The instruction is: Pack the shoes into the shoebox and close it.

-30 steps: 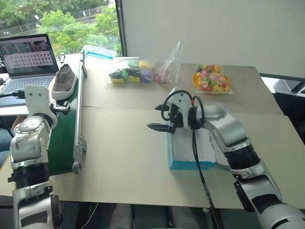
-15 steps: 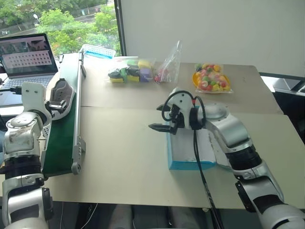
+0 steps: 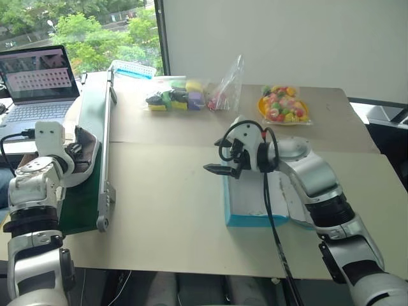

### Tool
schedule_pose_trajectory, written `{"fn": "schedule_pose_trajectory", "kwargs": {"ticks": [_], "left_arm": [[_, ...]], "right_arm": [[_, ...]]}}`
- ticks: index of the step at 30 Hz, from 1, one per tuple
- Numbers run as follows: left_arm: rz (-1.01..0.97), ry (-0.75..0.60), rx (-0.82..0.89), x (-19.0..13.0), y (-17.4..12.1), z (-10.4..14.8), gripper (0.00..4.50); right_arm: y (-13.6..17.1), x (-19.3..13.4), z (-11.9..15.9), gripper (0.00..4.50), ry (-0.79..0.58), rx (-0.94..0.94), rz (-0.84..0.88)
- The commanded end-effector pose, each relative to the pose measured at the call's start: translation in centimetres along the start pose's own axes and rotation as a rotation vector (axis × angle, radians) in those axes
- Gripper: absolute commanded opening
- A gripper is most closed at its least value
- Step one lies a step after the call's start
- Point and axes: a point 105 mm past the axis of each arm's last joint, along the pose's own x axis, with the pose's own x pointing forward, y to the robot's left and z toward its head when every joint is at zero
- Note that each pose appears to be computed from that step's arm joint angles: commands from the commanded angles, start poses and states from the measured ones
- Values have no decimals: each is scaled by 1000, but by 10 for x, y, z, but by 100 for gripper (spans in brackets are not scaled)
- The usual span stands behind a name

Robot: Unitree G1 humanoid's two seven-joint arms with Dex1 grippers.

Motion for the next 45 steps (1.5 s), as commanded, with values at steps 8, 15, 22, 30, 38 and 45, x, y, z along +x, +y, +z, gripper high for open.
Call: {"fn": "schedule_pose_trajectory", "kwargs": {"ticks": [8,15,22,30,38,45], "left_arm": [[-84,-139,-49,-15,-29,40,5],[-417,-383,6,-58,-121,111,5],[-637,-448,-37,-87,-202,127,5],[-807,-411,-132,-110,-261,117,5],[-888,-352,-127,-110,-286,99,5],[-938,-350,-115,-115,-302,94,5]], "right_arm": [[-4,-5,14,450,-24,-47,-21],[-12,-20,28,450,-155,151,-29],[-26,-46,37,450,-284,492,-47],[-37,-60,33,450,-318,655,-141],[-45,-71,47,450,-405,719,-179],[-45,-74,55,450,-455,765,-182]]}}
